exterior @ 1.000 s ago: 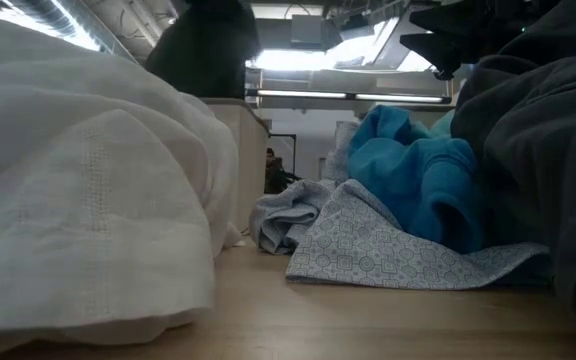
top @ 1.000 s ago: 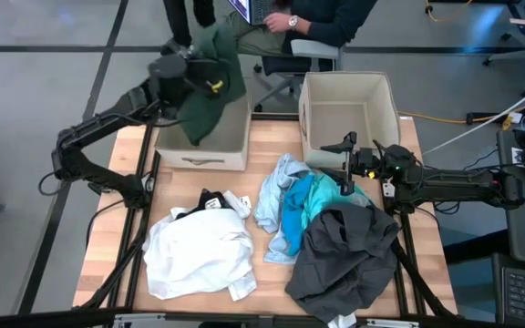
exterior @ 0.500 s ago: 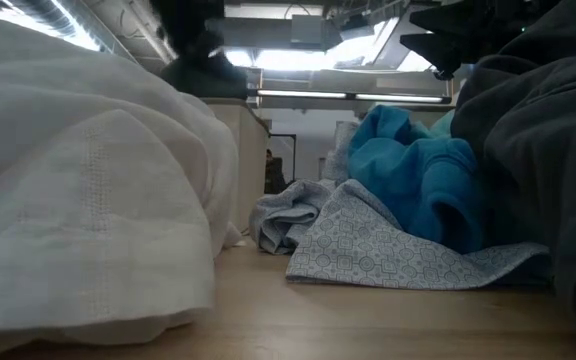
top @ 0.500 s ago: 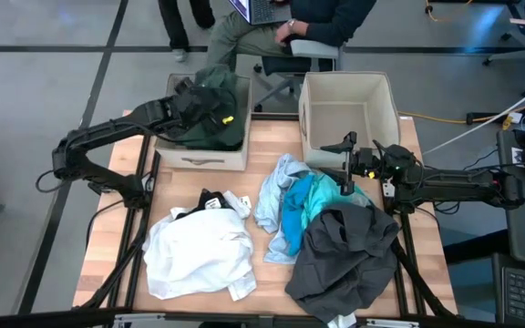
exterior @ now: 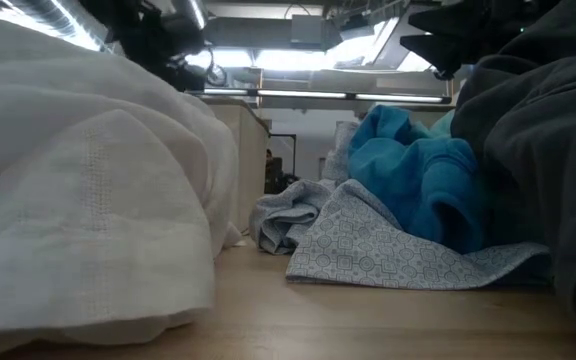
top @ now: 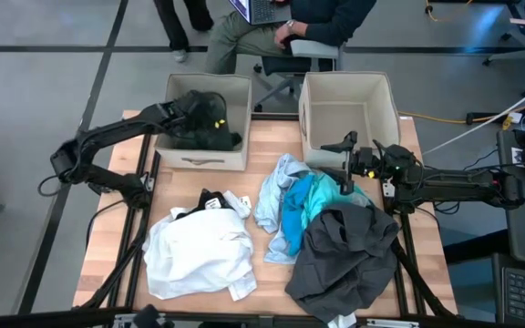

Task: Sort clothes
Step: Put the green shirt into the left laundry organizer, then put the white dress into the right laundry organizer

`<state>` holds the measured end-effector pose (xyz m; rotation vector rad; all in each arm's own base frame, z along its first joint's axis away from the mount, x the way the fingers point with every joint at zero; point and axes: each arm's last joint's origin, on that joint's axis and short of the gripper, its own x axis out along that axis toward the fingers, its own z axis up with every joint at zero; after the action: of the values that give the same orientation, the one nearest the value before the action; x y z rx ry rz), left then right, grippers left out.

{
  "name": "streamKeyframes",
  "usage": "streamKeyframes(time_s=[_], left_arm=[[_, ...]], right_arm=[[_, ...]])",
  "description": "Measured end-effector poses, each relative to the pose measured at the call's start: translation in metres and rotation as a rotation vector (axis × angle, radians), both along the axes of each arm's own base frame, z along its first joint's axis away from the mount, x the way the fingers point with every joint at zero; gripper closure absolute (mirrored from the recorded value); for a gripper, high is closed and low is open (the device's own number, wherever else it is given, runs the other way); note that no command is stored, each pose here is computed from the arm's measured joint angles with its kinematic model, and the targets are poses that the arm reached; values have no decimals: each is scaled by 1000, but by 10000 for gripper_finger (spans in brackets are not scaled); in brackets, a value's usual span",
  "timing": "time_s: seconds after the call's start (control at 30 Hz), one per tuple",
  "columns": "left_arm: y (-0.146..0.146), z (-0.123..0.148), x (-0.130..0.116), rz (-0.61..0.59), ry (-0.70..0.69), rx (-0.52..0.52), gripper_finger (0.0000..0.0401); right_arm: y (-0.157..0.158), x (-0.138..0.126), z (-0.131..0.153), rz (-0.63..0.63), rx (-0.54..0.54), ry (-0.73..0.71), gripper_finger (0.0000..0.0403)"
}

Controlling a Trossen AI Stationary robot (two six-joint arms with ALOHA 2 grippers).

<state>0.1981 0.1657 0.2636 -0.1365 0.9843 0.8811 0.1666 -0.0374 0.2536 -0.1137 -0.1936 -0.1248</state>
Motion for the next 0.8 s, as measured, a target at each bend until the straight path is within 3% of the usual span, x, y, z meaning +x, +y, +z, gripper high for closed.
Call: streamKeyframes(time_s=[0.3,0.53,0.8], left_arm=[[-5,-31,-6,13,17,-59,349],[-5,-31,-6,42,-3,-67,283],[-3,7,-4,27,-31,-55,201]], right_arm=[[-1,0,0,-20,4,-1,105],[-1,0,0,-21,-2,0,105],[-1,0,0,-21,-2,0,105]])
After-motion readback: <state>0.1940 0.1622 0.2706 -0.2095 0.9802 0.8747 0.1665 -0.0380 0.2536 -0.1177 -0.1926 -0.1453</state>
